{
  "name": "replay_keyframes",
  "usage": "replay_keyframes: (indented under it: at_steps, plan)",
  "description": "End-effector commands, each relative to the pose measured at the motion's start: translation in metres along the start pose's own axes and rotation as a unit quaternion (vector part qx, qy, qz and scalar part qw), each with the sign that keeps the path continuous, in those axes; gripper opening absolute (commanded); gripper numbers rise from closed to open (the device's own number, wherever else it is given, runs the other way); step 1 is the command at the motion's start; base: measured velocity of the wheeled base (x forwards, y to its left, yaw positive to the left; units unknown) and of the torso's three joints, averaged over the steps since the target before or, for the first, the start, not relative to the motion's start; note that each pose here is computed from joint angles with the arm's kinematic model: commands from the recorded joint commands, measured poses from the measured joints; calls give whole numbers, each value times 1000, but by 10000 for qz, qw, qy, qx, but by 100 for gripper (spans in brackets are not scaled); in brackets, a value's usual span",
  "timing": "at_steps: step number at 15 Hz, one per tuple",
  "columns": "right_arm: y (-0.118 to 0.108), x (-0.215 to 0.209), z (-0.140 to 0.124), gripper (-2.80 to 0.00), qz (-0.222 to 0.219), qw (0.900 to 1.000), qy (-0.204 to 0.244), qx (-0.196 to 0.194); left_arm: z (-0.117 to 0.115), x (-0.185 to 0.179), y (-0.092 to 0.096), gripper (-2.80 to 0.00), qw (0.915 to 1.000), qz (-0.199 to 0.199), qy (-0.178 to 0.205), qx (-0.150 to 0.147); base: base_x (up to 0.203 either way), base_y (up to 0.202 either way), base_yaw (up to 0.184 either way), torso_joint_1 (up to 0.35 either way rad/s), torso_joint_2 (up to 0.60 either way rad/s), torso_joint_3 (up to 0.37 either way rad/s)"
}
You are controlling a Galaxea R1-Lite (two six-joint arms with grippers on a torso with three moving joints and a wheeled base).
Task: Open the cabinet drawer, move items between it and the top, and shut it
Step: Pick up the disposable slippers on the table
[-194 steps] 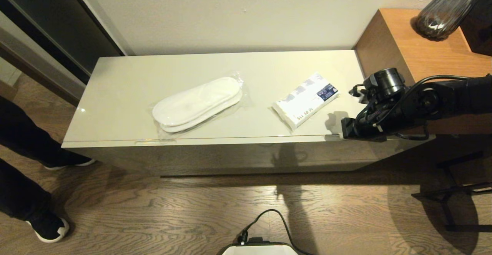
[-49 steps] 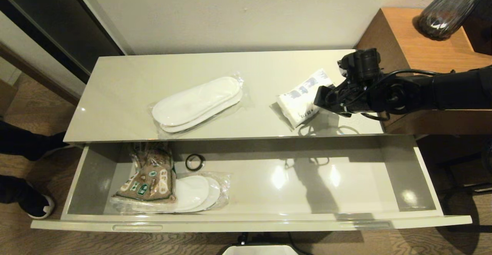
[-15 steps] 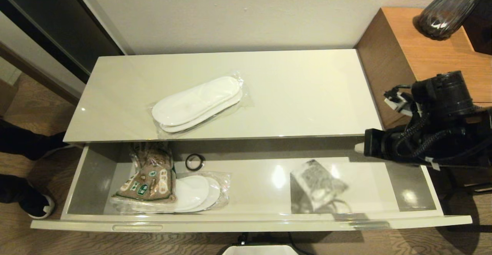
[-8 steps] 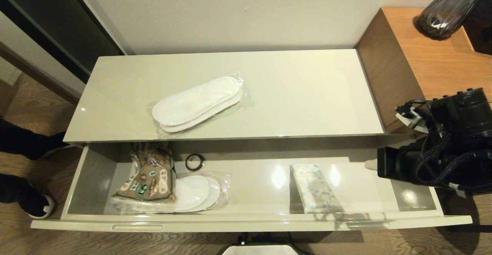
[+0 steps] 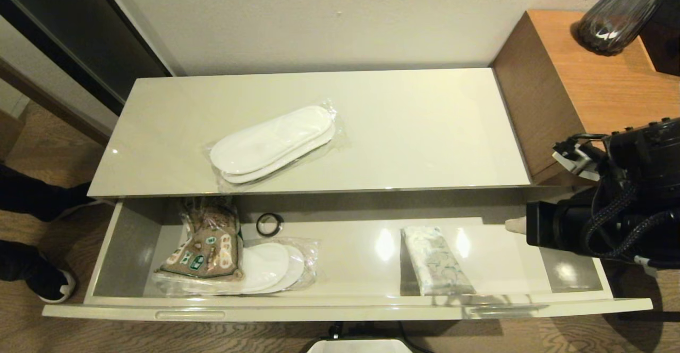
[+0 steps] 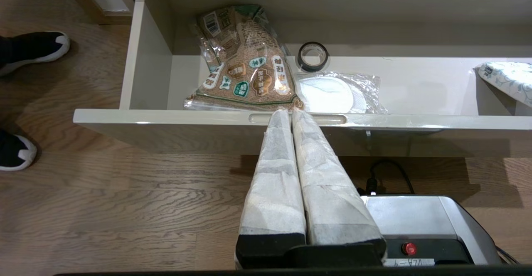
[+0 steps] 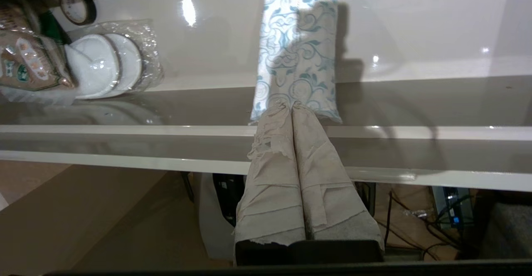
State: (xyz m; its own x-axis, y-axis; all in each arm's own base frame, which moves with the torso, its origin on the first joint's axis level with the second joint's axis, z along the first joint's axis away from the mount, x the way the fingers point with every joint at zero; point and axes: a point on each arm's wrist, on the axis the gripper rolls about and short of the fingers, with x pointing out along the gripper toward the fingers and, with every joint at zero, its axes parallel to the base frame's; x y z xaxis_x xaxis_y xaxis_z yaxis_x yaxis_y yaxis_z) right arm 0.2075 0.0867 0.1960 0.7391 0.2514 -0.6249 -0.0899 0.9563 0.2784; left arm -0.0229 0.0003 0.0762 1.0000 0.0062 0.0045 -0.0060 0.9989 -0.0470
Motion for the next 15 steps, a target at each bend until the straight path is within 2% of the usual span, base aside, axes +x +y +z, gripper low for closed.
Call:
replay_keyframes:
  at_steps: [1, 5, 10, 12, 15]
  plan:
    - [4, 2, 2, -280, 80, 9999, 26, -55, 0, 0, 0, -280, 10000, 0, -1, -3, 0, 0, 0, 0, 0, 0]
    - [14, 5, 7, -280, 169, 9997, 23, -190, 0, 0, 0, -280, 10000, 0, -1, -3, 0, 0, 0, 0, 0, 0]
    - [17, 10, 11, -280, 184, 9996, 29, -208, 0, 0, 0, -280, 10000, 0, -1, -3, 0, 0, 0, 0, 0, 0]
    - [23, 15, 22, -280, 232, 9991, -55, -342, 0, 0, 0, -280, 10000, 0, 7, -3, 0, 0, 0, 0, 0, 0]
    - [42, 31, 54, -280, 345, 9978, -267, -504, 0, 0, 0, -280, 10000, 0, 3, -3, 0, 0, 0, 0, 0, 0]
